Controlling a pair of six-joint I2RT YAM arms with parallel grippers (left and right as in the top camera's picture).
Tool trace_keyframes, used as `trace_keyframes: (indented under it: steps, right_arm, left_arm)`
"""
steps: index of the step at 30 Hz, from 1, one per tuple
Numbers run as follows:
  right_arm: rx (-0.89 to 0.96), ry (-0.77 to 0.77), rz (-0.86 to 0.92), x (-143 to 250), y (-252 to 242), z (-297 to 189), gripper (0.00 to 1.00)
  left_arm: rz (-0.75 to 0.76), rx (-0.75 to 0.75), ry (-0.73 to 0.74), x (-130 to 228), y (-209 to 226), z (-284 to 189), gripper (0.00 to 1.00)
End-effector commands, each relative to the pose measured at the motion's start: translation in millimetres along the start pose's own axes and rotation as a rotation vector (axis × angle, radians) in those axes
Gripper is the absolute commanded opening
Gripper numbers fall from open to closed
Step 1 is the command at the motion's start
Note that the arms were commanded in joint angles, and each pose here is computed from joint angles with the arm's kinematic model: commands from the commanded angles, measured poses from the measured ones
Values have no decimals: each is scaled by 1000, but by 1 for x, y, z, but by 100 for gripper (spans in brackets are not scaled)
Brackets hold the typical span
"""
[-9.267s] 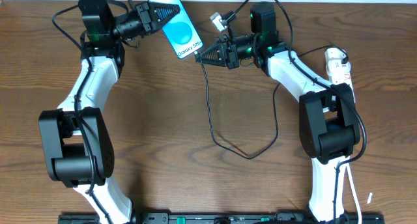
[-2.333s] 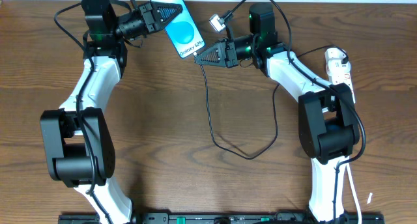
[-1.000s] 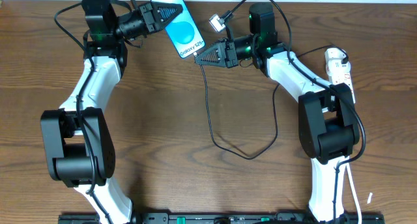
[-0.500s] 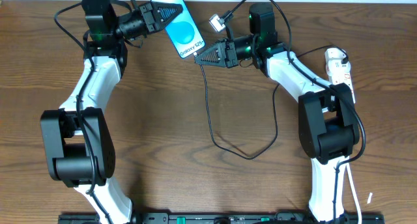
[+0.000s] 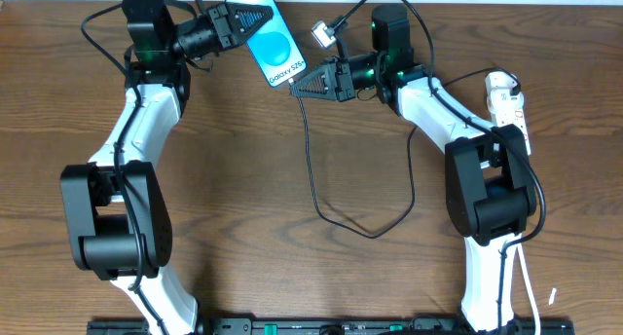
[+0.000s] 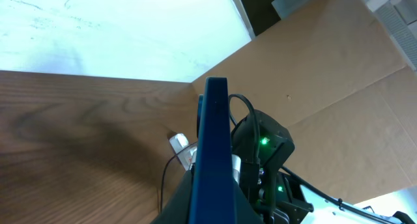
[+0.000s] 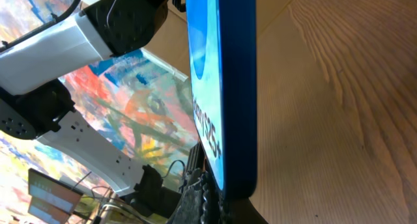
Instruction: Plug charger to phone and switch on socket
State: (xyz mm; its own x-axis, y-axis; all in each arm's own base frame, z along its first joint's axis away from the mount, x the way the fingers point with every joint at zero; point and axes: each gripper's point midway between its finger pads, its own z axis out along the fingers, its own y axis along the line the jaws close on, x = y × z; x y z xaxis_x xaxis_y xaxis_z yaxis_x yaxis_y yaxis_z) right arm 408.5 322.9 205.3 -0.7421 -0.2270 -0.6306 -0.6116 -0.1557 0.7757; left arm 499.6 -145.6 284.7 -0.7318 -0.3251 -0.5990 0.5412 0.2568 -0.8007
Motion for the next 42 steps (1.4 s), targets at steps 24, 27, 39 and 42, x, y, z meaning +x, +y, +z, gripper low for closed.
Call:
trace_keyframes:
  steps: [24, 27, 39, 42]
  right_arm:
    - [4, -8, -50, -13, 16, 0, 1]
    - [8, -13, -50, -14, 15, -3, 1]
    - [18, -24, -55, -16, 13, -10, 1]
    - [18, -24, -58, -16, 13, -10, 1]
  left_arm:
    - [85, 91, 85, 12, -35, 5, 7]
    - [85, 93, 87, 12, -35, 5, 7]
    - [100, 110, 107, 16, -37, 4, 7]
    - [100, 110, 107, 16, -37, 4, 7]
